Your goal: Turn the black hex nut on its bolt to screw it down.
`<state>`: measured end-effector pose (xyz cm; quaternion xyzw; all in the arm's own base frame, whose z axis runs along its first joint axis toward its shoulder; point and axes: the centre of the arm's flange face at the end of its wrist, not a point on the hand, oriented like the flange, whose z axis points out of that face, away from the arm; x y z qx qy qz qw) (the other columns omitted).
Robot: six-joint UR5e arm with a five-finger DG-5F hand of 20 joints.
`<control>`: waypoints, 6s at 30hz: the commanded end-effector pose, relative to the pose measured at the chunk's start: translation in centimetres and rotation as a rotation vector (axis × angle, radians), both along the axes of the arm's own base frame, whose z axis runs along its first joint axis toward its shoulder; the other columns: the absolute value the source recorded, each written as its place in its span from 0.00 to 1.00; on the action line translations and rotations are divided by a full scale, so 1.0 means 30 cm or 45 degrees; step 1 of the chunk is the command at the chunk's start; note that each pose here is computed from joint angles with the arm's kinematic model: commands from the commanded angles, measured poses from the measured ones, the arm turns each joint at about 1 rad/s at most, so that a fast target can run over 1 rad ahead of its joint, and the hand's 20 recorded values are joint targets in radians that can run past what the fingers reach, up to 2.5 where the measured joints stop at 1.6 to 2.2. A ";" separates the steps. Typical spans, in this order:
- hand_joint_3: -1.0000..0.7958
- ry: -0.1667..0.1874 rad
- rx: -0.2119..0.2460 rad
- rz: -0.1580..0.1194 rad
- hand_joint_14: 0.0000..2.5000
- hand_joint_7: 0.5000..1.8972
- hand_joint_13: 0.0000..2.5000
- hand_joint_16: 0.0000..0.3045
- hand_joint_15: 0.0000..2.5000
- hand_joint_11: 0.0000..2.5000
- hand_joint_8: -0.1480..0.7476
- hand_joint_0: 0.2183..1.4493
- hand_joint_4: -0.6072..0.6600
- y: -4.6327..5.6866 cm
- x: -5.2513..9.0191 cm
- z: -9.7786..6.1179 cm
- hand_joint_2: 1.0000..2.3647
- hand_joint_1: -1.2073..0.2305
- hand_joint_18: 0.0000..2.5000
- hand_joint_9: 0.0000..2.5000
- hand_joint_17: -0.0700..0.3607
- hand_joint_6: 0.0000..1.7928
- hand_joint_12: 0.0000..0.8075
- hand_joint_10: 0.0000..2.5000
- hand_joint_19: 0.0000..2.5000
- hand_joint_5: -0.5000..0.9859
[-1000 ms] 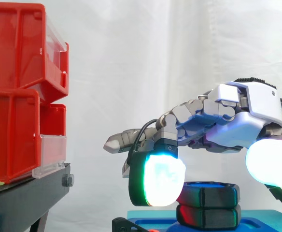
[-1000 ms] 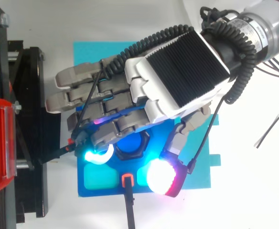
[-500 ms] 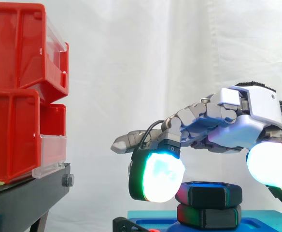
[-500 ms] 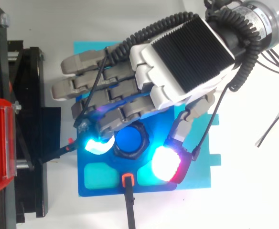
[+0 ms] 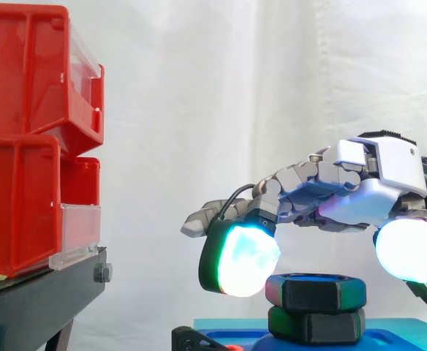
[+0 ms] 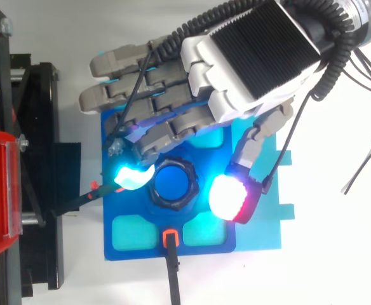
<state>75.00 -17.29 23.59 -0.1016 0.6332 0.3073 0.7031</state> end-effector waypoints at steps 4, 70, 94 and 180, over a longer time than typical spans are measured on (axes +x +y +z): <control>0.28 0.000 -0.003 0.002 0.00 0.23 0.11 0.14 0.03 0.19 0.54 0.18 0.71 -0.018 -0.007 0.000 0.00 0.53 0.00 0.19 0.39 0.37 0.45 0.00 0.05 0.22; 0.28 -0.066 0.019 0.024 0.00 0.28 0.05 0.14 0.02 0.15 0.47 0.24 0.63 0.175 0.047 -0.013 0.00 0.28 0.00 0.13 0.39 0.28 0.43 0.00 0.04 0.19; 0.28 -0.043 -0.003 0.009 0.00 0.26 0.06 0.15 0.01 0.14 0.51 0.18 0.68 0.149 0.034 -0.024 0.00 0.49 0.00 0.15 0.39 0.28 0.45 0.00 0.04 0.21; 0.28 0.004 -0.046 -0.011 0.00 0.24 0.08 0.17 0.01 0.15 0.55 0.11 0.69 0.101 0.042 0.052 0.00 0.46 0.00 0.16 0.44 0.28 0.51 0.00 0.03 0.19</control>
